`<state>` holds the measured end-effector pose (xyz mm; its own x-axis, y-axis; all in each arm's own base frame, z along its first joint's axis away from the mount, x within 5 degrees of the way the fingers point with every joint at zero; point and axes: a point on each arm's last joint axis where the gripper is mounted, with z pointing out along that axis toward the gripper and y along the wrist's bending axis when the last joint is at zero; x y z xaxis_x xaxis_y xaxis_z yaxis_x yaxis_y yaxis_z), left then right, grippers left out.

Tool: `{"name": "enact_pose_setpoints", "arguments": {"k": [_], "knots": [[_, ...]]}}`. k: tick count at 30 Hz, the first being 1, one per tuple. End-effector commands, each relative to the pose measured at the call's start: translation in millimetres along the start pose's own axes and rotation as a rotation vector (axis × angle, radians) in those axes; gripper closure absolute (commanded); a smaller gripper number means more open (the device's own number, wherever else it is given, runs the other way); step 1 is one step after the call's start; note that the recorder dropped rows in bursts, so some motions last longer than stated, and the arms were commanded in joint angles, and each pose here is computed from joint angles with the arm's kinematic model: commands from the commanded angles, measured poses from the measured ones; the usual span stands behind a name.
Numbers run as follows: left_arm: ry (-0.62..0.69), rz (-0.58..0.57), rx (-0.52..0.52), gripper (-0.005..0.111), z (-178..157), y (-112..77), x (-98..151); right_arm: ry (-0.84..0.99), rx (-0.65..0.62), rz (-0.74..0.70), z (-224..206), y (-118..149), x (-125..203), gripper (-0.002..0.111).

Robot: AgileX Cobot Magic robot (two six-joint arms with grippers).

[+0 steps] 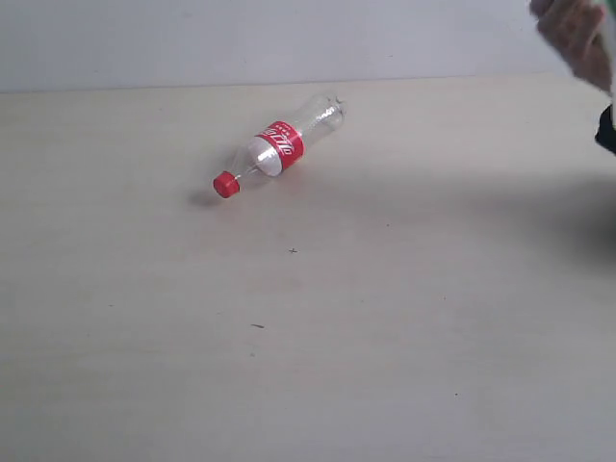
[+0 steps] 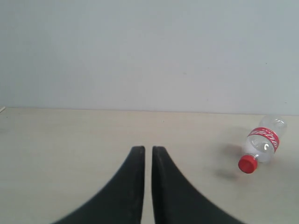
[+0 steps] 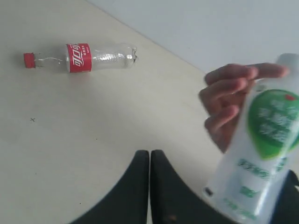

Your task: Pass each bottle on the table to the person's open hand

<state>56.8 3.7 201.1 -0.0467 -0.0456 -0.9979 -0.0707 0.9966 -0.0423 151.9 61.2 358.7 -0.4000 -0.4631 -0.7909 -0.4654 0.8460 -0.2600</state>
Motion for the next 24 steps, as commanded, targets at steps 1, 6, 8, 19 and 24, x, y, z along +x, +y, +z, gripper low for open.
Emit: {"name": "enact_pose_setpoints", "arguments": {"k": [1, 6, 8, 19, 24], "knots": [[-0.011, 0.003, 0.005, 0.098, -0.5, -0.3, -0.7, -0.115, 0.022, -0.015, -13.3, 10.2, 41.1, 0.107], [-0.011, 0.003, 0.005, 0.098, -0.5, -0.3, -0.7, -0.309, 0.05, 0.005, -28.9, 17.4, 65.6, 0.107], [-0.011, 0.003, 0.005, 0.098, -0.5, -0.3, -0.7, -0.37, 0.064, 0.008, -38.1, 17.8, 69.2, 0.107], [-0.011, 0.003, 0.005, 0.098, -0.5, -0.3, -0.7, -0.445, 0.084, 0.013, -54.7, 17.8, 75.0, 0.107], [-0.011, 0.003, 0.005, 0.098, -0.5, -0.3, -0.7, -0.452, 0.086, 0.013, -55.0, 17.7, 74.5, 0.107]]}}
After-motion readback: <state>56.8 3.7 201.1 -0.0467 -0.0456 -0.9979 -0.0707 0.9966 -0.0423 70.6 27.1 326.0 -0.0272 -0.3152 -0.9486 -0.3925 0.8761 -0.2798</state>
